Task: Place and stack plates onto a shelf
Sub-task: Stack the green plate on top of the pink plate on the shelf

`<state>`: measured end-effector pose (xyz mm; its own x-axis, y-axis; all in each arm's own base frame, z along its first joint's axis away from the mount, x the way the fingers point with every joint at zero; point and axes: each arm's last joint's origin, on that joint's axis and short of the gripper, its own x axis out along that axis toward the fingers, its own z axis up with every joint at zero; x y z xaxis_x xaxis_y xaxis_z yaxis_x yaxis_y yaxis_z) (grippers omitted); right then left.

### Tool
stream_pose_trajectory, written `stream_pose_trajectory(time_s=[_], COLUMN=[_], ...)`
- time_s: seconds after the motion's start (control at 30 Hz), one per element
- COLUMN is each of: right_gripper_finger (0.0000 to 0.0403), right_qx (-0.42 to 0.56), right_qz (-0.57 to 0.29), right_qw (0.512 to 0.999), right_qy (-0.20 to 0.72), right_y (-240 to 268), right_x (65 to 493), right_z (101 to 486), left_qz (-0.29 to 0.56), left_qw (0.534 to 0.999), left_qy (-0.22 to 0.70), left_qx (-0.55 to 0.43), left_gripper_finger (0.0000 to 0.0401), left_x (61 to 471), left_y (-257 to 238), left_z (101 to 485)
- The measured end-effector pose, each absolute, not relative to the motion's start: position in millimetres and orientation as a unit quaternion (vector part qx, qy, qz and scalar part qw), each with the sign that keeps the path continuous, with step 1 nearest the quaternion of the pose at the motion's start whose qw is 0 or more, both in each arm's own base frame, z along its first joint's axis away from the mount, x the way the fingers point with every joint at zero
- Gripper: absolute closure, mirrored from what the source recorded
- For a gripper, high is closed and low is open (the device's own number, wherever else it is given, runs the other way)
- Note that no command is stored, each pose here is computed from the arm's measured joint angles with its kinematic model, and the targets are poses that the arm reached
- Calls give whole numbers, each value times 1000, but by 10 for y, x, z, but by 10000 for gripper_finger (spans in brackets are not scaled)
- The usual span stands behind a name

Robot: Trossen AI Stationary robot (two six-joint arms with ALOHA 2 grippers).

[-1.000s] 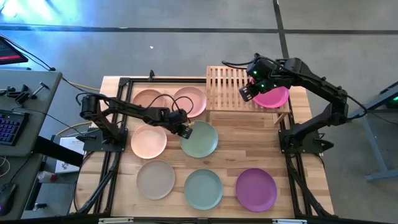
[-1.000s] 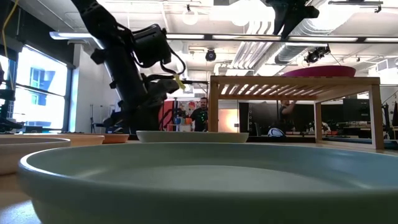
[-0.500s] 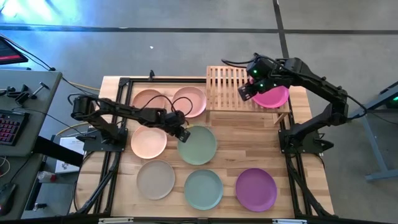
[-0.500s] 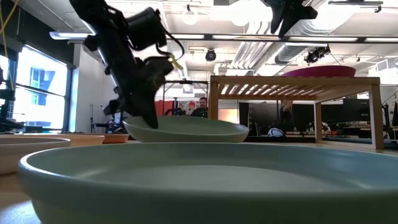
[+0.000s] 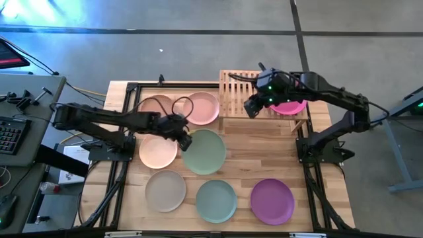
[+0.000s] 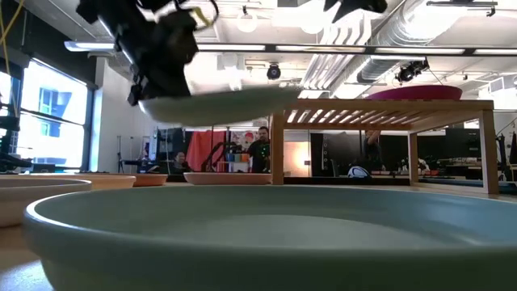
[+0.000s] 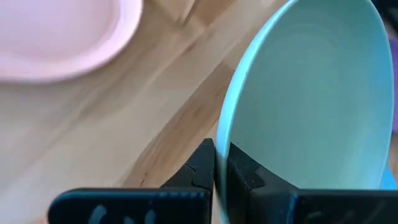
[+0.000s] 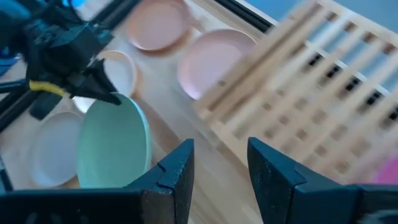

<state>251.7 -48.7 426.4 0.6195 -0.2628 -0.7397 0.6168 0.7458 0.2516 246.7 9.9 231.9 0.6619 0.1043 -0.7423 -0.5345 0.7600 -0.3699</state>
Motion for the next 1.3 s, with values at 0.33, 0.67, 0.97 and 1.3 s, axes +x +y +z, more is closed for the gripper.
stream_pose_trajectory(time_s=[0.33, 0.67, 0.97, 1.3], right_gripper_finger=[277, 277, 277, 277], right_qx=[191, 124, 80, 81], right_qz=[-204, -171, -223, -240], right_qw=[906, 925, 929, 927], right_qy=[319, 317, 283, 276], right_y=[-94, 152, 156, 106], right_x=[2633, 3003, 3263, 3420], right_z=[4337, 4179, 4076, 3981], left_qz=[178, 199, 275, 306], left_qw=[927, 935, 906, 904], left_qy=[280, 253, 304, 273], left_qx=[-177, -149, -101, -123], left_gripper_finger=[397, 397, 397, 396], left_x=[2171, 2011, 1937, 1995], left_y=[64, 123, 237, 299], left_z=[2745, 3096, 3357, 3458])
